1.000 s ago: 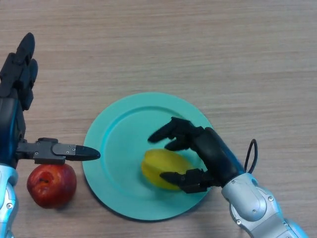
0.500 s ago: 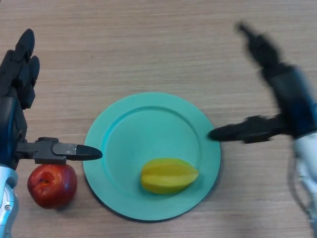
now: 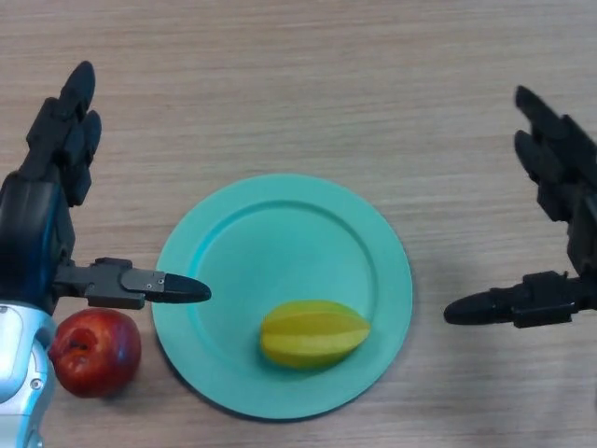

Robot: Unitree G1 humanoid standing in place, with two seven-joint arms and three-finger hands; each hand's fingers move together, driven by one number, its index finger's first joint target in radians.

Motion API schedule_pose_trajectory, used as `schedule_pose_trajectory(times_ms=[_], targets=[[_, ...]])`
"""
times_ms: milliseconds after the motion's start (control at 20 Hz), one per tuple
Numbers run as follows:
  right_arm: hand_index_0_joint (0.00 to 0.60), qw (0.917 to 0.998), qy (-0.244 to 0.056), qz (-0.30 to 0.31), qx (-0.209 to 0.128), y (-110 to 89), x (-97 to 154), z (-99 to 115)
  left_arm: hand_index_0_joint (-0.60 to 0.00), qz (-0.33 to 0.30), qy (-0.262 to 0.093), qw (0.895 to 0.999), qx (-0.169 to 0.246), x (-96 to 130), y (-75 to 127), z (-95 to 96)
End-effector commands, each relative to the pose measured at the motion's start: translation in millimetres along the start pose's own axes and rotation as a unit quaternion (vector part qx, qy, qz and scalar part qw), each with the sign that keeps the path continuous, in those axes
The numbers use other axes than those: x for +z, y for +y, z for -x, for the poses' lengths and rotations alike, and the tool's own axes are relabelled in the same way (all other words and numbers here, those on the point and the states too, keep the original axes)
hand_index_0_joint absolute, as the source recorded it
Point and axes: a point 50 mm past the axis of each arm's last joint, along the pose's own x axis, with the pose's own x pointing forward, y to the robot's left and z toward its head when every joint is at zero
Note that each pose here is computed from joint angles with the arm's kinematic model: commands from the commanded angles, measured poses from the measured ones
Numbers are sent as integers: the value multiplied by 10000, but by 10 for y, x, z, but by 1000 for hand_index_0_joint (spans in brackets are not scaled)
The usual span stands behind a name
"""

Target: Pick up the yellow starfruit and place it on the plate

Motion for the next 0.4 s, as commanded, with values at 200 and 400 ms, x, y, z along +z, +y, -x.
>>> schedule_pose_trajectory(times_ms=[200, 400], targets=[[0, 9954, -904, 79, -293, -137, 322, -14, 0, -100, -883, 9959, 151, 312, 137, 19], [0, 9966, -773, 114, -261, -92, 270, -29, 0, -65, -837, 9964, 125, 300, 125, 24]])
